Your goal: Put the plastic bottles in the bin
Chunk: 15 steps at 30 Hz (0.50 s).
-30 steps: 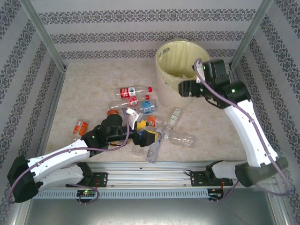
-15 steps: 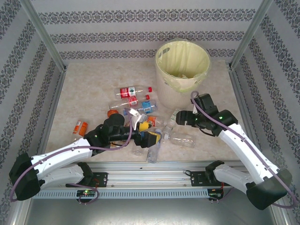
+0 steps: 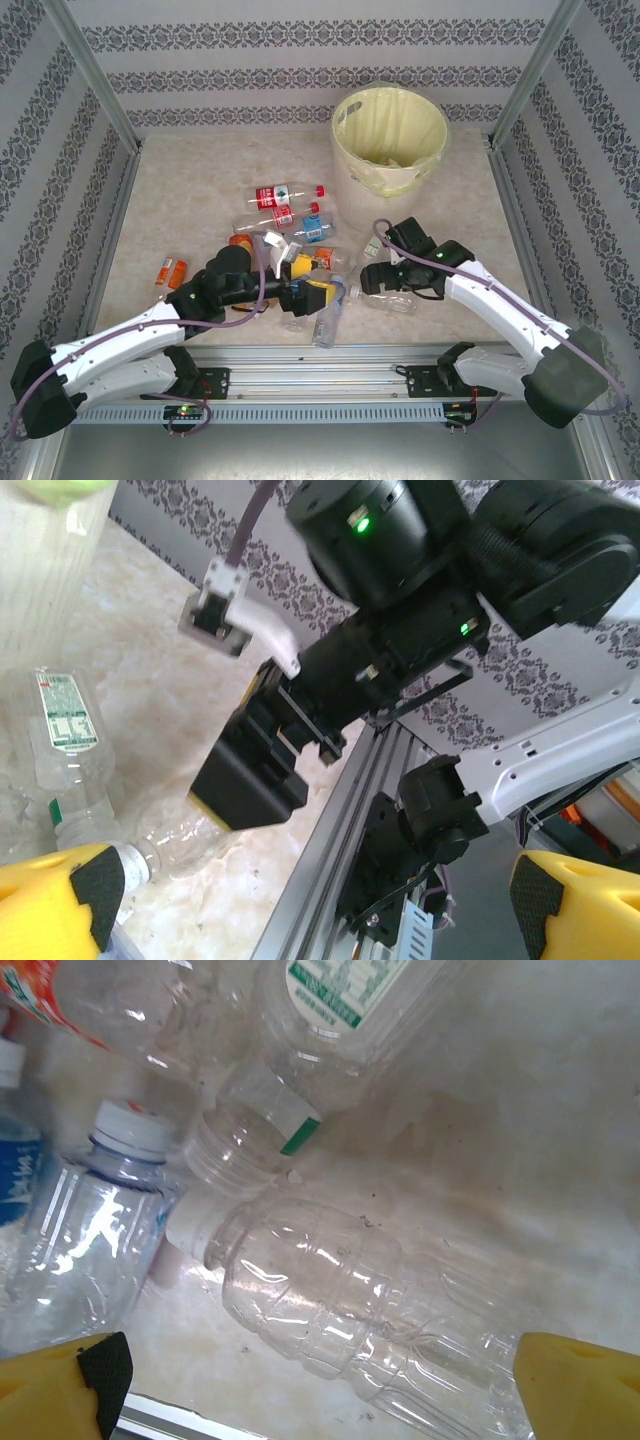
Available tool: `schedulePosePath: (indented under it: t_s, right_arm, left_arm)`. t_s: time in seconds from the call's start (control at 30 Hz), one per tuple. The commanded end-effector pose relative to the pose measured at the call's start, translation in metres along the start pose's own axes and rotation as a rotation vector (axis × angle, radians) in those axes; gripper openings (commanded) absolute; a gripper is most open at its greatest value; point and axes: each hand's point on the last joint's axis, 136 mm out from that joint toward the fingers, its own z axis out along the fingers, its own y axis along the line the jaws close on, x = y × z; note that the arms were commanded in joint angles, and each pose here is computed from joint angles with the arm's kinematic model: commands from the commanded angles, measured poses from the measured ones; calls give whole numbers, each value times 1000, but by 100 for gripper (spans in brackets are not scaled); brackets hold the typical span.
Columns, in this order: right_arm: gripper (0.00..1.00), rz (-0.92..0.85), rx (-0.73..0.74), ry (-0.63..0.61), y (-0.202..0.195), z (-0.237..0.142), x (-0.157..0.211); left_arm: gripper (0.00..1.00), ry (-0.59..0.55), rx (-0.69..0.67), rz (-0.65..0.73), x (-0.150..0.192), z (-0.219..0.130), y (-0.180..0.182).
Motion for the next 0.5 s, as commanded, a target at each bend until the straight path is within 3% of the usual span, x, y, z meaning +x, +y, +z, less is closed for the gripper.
schedulePosePath:
  t_s: [0.0,0.47]
  right_arm:
    - [98,-47,18,11,-2,10,5]
    - [98,-121,130,127,-6,38,21]
  left_arm:
    - [100,-38,3,14,-3,-5,-3]
    - [100,-47,6,3,-3,-5,-3]
